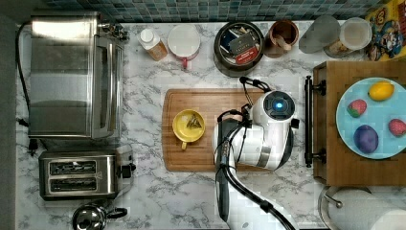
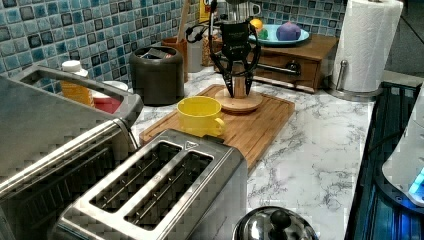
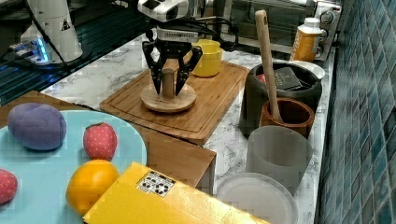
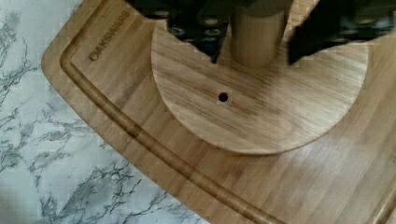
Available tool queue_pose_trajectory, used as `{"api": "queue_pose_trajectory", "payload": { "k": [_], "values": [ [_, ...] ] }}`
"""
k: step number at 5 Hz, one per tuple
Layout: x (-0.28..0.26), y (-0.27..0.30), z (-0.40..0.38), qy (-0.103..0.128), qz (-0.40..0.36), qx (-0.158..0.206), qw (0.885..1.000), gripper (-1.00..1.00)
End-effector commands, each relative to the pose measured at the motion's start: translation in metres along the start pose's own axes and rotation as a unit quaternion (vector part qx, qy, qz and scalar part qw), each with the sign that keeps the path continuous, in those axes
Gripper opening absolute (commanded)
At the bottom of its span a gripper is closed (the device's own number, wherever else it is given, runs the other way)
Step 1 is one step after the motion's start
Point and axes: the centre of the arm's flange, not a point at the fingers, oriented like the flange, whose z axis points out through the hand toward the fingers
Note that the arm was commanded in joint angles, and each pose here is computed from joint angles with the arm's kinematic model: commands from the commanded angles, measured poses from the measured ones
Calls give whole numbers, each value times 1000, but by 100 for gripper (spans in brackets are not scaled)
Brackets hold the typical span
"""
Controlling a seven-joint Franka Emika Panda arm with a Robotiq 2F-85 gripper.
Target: Open the lid of the tea container.
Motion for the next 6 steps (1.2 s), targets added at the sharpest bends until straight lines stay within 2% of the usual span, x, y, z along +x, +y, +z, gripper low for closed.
{"api": "queue_pose_trajectory", "payload": {
  "k": [1,2,3,4,5,6],
  "values": [
    [7,-13,-14,8,0,2,1000,-100],
    [5,-14,-30,2,-6,15,1000,-100],
    [3,-19,-78,21,-23,56,998,-100],
    [-8,-34,-134,60,-62,98,991,-100],
    [-21,-51,-183,100,-85,122,984,-100],
    [-44,-57,-243,161,-110,164,967,-100]
  ]
}}
